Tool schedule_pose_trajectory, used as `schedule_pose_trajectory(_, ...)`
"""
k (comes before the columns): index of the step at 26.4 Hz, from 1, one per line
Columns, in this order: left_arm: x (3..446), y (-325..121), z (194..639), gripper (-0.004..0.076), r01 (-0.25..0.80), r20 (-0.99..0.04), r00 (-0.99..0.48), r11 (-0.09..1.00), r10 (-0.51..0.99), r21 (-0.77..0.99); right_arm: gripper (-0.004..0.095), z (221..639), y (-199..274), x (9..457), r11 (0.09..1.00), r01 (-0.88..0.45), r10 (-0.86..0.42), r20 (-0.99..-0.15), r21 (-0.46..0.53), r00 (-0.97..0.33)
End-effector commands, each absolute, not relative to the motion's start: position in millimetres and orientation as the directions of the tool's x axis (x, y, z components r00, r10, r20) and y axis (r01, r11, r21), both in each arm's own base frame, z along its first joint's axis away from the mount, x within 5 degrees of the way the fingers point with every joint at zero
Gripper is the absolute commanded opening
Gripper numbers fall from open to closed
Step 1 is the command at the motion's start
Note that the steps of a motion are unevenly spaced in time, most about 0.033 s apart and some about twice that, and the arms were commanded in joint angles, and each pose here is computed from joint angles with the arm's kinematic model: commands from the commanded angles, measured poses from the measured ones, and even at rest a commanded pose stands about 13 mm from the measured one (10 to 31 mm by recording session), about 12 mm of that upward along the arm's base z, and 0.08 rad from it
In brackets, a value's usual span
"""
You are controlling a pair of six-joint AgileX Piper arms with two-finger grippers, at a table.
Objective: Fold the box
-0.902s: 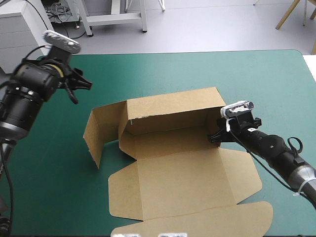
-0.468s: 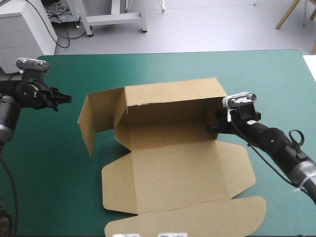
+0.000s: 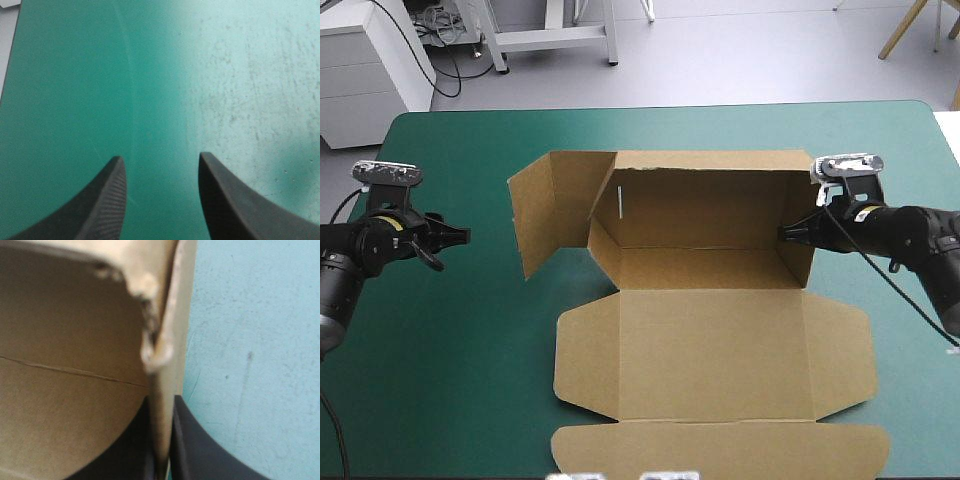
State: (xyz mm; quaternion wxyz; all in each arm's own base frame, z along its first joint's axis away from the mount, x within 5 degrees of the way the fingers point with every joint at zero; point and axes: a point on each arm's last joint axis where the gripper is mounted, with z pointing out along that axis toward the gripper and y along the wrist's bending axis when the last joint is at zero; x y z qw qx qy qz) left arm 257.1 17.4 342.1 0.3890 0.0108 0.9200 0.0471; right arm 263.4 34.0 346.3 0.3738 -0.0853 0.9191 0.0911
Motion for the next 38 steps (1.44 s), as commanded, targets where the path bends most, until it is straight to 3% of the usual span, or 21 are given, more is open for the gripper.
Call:
schedule_pose_trajectory(1,251,17,367,0.0325,-0.023,-0.803,-0.591,0.995,0.068,0.102,-0.0017,386,30,255,0.969,-0.221,-0.071,-0.74,0.107,-0.669)
schedule_pose_trajectory(8,250,17,367,0.0324,-0.003,-0.799,-0.592,0.992,0.101,0.127,-0.0017,410,26,246,0.978,-0.195,-0.092,-0.687,0.074,-0.721)
schedule_pose_trajectory(12,250,17,367,0.0325,-0.003,-0.8,-0.592,0.992,0.099,0.125,-0.0017,404,26,249,0.975,-0.203,-0.118,-0.573,0.086,-0.811)
schedule_pose_trajectory(24,250,17,367,0.0325,-0.001,-0.799,-0.591,0.991,0.108,0.135,-0.0017,358,31,311,0.977,-0.17,-0.101,-0.414,0.133,-0.905)
schedule_pose_trajectory(31,250,17,367,0.0324,-0.001,-0.799,-0.591,0.991,0.108,0.135,-0.0017,339,33,351,0.977,-0.164,-0.101,-0.375,0.14,-0.922)
schedule_pose_trajectory(34,250,17,367,0.0324,0.003,-0.798,-0.593,0.99,0.113,0.139,0.0119,332,33,372,0.979,-0.164,-0.109,-0.374,0.119,-0.921)
schedule_pose_trajectory(38,249,17,366,0.0324,0.009,-0.788,-0.603,0.99,0.119,0.143,0.051,331,34,394,0.979,-0.173,-0.113,-0.414,0.11,-0.903)
